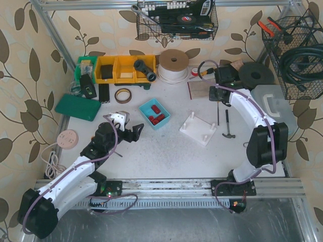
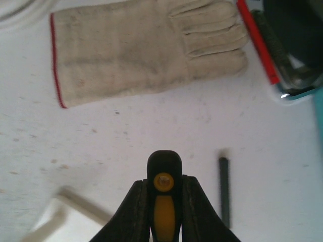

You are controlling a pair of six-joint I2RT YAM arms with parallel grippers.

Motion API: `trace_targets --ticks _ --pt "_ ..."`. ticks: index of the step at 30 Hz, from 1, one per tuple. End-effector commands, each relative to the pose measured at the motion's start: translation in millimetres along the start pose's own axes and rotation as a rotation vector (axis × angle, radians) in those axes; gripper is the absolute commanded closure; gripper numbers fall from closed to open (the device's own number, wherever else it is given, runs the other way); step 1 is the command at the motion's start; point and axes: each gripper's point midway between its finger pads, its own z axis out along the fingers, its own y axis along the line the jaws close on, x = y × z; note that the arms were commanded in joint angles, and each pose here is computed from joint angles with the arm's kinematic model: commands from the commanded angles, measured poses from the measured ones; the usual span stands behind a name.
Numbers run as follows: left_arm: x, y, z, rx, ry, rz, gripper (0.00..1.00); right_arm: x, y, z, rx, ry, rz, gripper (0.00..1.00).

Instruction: Install the large spring

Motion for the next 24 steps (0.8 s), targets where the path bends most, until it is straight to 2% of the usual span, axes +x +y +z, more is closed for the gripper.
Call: trace_targets --ticks 1,6,19,24 --pt "-18 -9 -3 0.021 -0.043 0.025 0.10 7 -35 10 0.160 0.038 -0.221 1.00" --pt "-17 -8 -3 0.019 -0.040 0.025 0.10 12 -50 38 0.173 0.085 -0.194 1.00" --pt "-17 -8 -3 0.017 -0.040 0.024 0.10 32 -55 101 0.139 0.165 -0.111 1.00" --pt "-17 -7 -3 0.016 -0.040 0.024 0.09 43 -54 118 0.140 0.202 -0.096 0.95"
